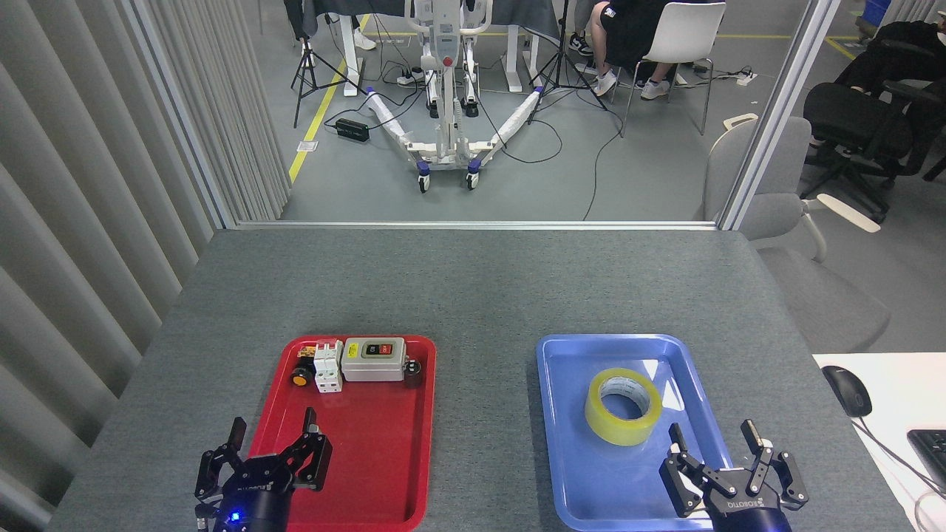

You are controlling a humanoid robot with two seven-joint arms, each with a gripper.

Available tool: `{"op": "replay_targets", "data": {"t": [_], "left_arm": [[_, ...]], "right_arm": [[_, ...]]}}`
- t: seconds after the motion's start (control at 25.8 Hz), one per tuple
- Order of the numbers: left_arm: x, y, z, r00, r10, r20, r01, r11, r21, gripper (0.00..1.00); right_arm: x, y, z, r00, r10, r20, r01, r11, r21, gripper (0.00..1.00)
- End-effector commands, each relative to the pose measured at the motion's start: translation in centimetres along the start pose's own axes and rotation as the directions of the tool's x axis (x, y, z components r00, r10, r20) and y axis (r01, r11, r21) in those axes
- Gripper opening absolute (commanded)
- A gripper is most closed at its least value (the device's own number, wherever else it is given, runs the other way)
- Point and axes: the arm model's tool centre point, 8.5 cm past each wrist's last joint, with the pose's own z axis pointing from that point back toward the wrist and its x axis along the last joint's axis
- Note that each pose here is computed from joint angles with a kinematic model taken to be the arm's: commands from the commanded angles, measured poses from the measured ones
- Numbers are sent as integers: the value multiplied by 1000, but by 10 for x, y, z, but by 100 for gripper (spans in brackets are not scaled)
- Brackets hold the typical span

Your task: Place and move tape with both arms

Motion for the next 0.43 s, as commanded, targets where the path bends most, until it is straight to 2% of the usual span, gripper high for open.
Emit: {"op": "replay_targets", "data": {"t": [0.0,0.39], "left_arm": [[1,2,-1,1000,1,1,-1,1000,6,100],[1,8,-6,1000,1,3,-1,1000,25,100]], "right_arm": [[0,1,0,1000,-2,-1,2,1000,5,100],[1,1,0,1000,-3,0,3,1000,5,100]]}}
